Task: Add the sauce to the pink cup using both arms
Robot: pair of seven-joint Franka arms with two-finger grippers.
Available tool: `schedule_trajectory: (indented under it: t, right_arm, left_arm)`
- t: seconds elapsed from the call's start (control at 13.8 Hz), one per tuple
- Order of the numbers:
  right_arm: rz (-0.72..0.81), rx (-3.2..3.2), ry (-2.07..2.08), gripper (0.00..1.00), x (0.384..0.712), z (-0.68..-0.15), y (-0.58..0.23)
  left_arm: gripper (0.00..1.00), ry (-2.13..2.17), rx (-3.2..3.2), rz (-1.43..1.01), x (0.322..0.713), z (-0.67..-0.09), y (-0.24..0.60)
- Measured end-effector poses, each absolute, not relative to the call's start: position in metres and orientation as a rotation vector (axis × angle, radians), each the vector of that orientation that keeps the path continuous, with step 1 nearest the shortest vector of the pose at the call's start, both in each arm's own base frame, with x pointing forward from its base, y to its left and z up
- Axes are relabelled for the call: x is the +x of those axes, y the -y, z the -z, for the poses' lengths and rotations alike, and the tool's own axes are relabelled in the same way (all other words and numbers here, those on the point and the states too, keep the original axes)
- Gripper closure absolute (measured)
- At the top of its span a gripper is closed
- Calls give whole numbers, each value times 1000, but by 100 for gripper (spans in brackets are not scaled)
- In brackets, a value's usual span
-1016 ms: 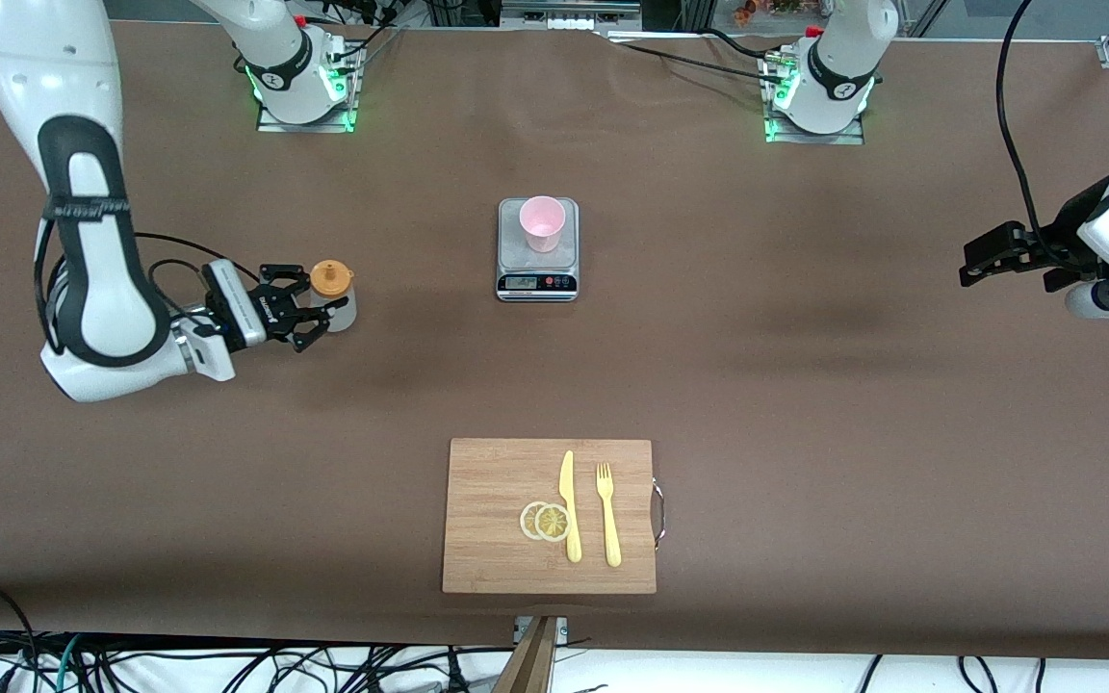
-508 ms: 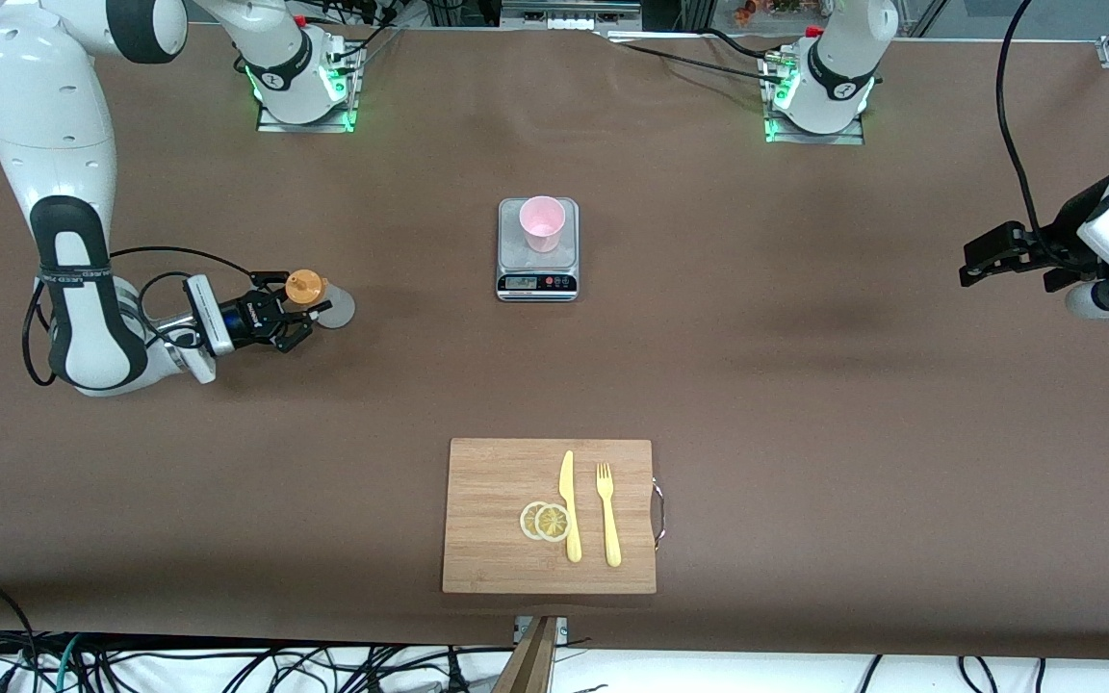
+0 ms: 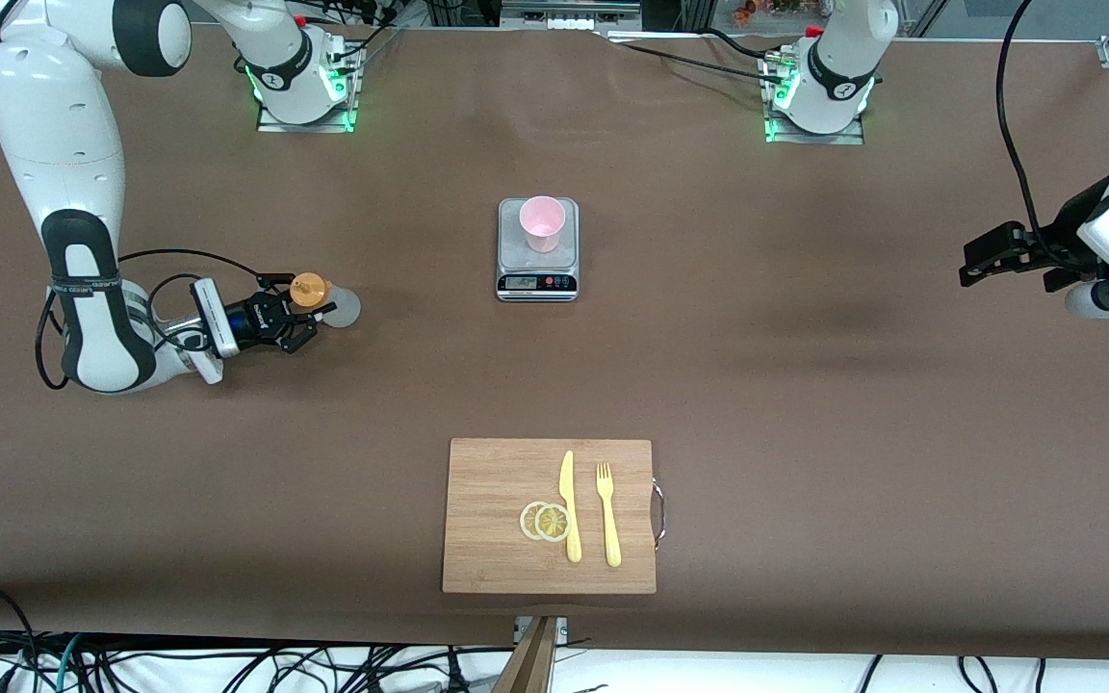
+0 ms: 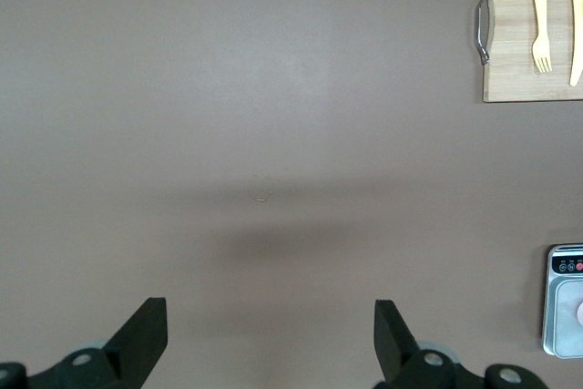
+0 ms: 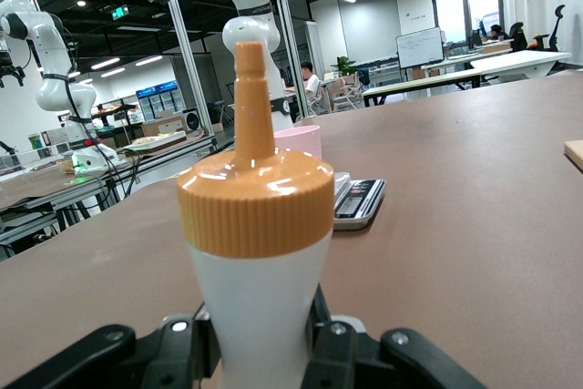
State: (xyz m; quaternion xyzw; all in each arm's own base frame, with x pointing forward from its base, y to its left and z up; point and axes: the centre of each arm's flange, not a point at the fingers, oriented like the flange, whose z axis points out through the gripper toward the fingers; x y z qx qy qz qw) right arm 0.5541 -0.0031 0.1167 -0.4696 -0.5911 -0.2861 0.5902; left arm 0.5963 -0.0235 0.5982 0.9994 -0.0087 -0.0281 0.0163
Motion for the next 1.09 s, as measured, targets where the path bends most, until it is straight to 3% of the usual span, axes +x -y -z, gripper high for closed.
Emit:
schedule_trajectory:
  t: [0.15,0.22,0.65,0.87,1.09]
  right_arm:
    - [665,-1099,1375,63,554,-116,6]
    - [665,-1101,1377,57,555,-116,7]
    - [595,-1127,1411,0,567,-132,19]
    - [447,-1189,1500,0,582,-159,44]
    - [222,-1381,1636,0,601,-219,76]
  left_arm:
    - [0,27,3108,88,596,-598,24]
    - [0,27,3108,88,596,-598,24]
    - [0,27,3108,88,596,-598,24]
    - [0,27,3108,88,596,-598,24]
    - [0,27,3108,88,596,-598,24]
